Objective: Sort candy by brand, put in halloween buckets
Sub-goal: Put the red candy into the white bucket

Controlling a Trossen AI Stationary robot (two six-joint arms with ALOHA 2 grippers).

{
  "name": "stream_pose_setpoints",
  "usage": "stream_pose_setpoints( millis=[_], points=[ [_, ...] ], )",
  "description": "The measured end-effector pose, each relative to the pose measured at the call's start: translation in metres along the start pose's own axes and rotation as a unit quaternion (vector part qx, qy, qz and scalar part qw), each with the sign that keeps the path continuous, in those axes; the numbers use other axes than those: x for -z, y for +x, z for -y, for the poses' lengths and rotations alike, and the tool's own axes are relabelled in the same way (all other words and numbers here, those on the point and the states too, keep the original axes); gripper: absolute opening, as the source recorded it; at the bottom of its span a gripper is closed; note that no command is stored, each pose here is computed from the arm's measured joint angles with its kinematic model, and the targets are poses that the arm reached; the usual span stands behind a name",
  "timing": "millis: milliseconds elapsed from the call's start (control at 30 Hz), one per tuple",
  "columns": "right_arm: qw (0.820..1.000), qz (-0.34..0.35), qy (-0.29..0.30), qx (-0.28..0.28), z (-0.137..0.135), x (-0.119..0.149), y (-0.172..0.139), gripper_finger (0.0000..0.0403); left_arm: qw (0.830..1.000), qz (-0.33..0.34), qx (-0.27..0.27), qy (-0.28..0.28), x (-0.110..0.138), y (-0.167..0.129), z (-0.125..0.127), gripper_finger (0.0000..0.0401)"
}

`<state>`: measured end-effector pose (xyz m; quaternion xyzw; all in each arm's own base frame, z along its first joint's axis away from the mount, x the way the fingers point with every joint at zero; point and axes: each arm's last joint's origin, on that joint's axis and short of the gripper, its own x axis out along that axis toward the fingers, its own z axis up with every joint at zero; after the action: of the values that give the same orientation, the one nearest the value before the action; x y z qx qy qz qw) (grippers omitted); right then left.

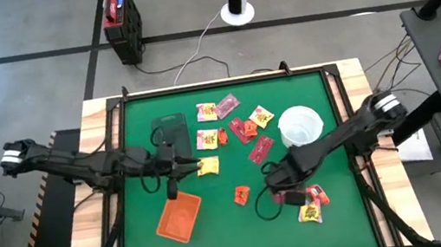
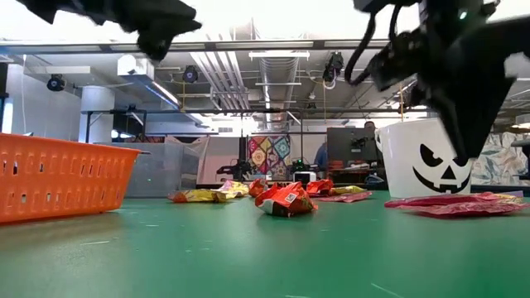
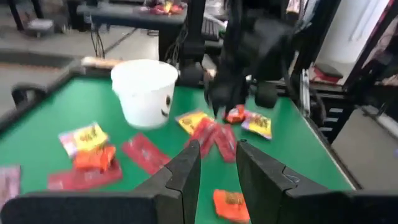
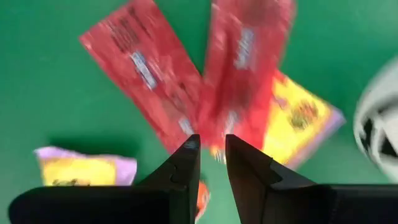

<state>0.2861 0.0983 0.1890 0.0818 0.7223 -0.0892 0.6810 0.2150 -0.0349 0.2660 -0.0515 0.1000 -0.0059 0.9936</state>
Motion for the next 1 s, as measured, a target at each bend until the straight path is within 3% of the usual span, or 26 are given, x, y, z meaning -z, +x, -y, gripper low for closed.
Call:
stream_pose_setpoints(
  millis=[233,667,1000],
  points=[
    [0.998,0.045,-0.025,0.039,-0.007,-0.021,0.015,0.0077,0.999,0.009,-0.008,0.032,-0.025,0.011,0.005,0.0088],
    [0.994,0.057,-0.023,0.093,0.004,-0.037,0.034,0.0169,0.998,0.038,-0.019,0.048,-0.033,-0.004,0.003,0.0088],
    [0.995,0.032,-0.034,0.086,0.003,-0.041,0.048,0.0146,0.997,0.043,-0.019,0.057,-0.035,-0.009,0.002,0.0088]
  ],
)
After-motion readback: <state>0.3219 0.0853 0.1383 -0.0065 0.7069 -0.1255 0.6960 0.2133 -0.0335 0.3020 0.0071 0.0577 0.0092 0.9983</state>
